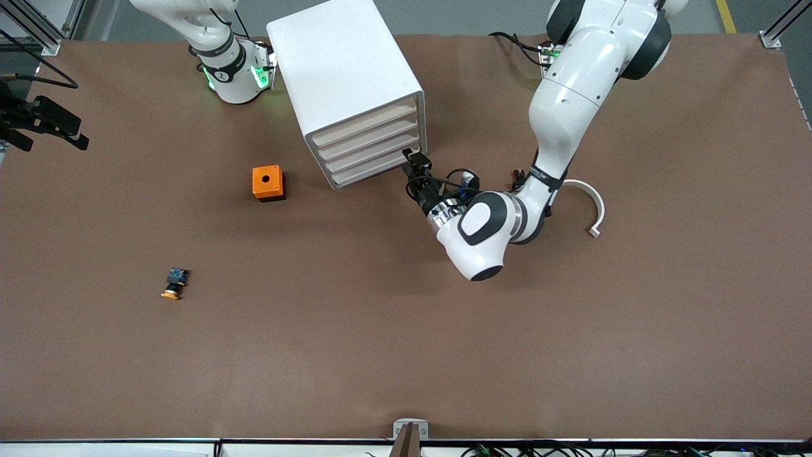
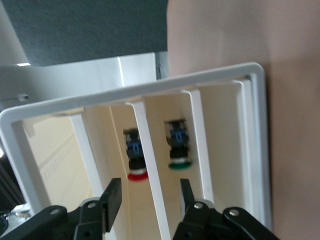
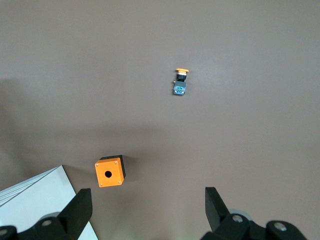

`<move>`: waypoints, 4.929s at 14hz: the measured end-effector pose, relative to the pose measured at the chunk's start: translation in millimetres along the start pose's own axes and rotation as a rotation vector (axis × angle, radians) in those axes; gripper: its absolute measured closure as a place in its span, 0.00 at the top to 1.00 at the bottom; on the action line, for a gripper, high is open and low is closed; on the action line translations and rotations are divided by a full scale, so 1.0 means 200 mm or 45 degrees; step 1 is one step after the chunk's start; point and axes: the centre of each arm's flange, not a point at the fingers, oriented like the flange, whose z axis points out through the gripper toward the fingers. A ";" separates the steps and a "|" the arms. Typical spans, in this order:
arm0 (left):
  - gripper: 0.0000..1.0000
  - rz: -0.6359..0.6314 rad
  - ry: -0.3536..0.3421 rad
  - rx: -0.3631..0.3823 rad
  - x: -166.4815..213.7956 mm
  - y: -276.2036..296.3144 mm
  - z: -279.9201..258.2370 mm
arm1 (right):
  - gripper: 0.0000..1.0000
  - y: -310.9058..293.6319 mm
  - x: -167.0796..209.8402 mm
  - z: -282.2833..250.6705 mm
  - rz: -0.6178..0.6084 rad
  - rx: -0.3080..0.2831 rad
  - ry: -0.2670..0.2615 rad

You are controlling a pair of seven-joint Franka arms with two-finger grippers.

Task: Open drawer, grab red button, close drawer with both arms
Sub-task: 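Grasp the drawer handle with the left gripper, then pull the drawer out of the cabinet with the left gripper, then release the handle with the left gripper while the right gripper approaches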

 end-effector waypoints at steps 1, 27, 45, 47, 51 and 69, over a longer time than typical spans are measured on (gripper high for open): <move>0.55 -0.010 0.031 0.027 0.00 0.01 0.06 | 1.00 0.00 0.00 0.00 0.000 0.000 0.000; 0.09 -0.222 0.120 0.134 0.09 0.07 0.22 | 1.00 0.01 0.10 0.18 0.003 0.001 -0.087; 0.42 -0.150 -0.219 0.078 0.30 0.14 -0.40 | 1.00 0.09 0.35 0.54 0.043 -0.020 -0.183; 0.63 -0.032 -0.256 0.037 0.31 0.14 -0.46 | 1.00 0.07 0.35 0.53 0.104 -0.020 -0.191; 0.99 0.275 -0.315 -0.070 0.30 0.11 -0.60 | 1.00 -0.07 0.35 0.54 0.217 -0.034 -0.215; 0.99 1.485 0.493 -1.127 0.16 -0.51 -1.21 | 1.00 -1.22 0.15 0.59 0.895 -0.043 -0.221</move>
